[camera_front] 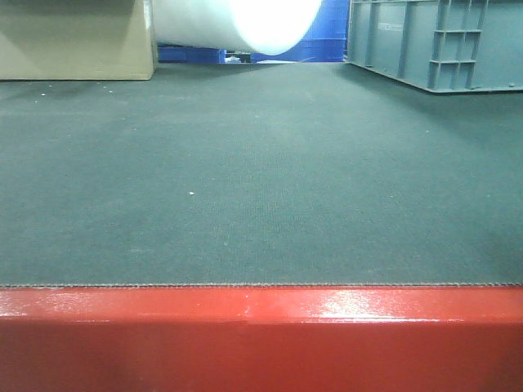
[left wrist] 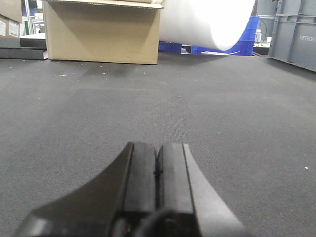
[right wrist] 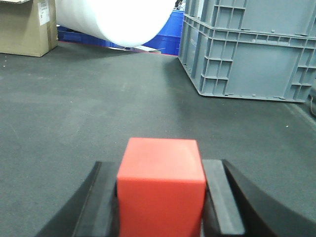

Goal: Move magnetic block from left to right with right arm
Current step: 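Stop the base at the red-edged table, cube held in right gripper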

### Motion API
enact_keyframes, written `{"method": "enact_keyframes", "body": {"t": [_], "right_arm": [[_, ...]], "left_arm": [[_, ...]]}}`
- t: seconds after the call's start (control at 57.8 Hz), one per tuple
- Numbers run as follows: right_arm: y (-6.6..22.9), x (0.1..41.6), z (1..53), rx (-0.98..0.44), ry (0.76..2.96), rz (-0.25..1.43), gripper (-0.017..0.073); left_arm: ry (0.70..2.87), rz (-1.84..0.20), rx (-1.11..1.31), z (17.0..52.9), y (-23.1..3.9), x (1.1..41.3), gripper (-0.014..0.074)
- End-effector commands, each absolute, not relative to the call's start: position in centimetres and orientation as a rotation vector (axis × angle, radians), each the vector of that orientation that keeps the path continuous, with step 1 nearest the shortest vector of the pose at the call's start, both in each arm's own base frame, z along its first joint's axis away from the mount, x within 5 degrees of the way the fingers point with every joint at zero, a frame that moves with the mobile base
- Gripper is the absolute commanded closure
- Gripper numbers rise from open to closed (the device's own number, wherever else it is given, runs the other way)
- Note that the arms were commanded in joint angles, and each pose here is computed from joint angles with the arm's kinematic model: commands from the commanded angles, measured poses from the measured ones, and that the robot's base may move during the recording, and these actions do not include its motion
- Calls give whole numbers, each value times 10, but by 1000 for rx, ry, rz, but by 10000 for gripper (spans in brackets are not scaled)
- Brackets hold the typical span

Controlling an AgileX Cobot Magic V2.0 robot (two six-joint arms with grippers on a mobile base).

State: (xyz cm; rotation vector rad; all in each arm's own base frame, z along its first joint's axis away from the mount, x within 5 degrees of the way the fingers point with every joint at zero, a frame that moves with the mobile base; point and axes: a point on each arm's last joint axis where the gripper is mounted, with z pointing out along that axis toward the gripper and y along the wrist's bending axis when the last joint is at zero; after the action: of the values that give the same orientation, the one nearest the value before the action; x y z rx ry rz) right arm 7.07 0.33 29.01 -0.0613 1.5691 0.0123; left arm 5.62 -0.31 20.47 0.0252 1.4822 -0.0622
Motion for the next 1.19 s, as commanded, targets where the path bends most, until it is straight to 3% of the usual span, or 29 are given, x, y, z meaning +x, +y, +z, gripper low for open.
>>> {"method": "enact_keyframes", "body": {"t": [0.0, 1.176], "right_arm": [[3, 70, 307, -65, 1461, -3, 262], [3, 71, 310, -34, 1476, 36, 262]], "left_arm": [[1396, -75, 13, 210, -3, 55, 711], [1396, -75, 13, 210, -3, 55, 711]]}}
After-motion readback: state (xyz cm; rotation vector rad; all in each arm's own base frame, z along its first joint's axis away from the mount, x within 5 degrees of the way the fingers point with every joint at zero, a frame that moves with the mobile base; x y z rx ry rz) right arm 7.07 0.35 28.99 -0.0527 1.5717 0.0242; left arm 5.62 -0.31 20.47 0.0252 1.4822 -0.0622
